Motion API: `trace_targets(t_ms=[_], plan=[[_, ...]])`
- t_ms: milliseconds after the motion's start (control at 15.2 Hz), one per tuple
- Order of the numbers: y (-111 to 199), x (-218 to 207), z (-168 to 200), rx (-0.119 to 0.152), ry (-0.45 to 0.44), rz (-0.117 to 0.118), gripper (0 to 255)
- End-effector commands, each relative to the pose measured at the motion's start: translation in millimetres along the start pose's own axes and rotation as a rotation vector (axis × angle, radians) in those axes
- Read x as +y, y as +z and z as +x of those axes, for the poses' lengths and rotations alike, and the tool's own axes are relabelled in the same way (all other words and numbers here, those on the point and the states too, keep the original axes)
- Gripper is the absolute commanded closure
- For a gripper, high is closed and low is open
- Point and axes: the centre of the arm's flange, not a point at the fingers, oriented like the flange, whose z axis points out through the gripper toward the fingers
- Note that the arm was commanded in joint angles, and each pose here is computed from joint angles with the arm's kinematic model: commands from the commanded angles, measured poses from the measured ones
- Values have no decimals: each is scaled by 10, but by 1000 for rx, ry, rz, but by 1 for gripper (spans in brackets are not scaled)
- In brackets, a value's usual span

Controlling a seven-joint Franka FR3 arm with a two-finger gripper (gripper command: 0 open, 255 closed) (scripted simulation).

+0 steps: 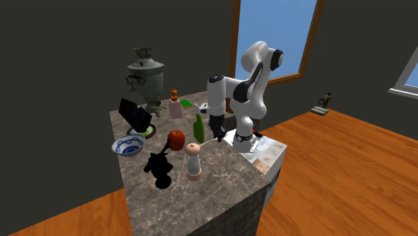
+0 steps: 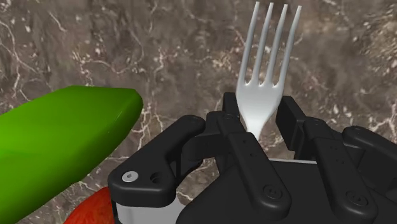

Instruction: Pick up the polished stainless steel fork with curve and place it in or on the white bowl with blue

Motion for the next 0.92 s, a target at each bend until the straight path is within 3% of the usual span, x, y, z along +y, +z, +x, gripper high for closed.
trace_targets(t_ms=[0, 528, 858], plan=[[-115, 6, -6, 0, 0, 0, 255], [-521, 14, -32, 0, 0, 0, 255], [-557, 343, 539, 0, 0, 0, 255]])
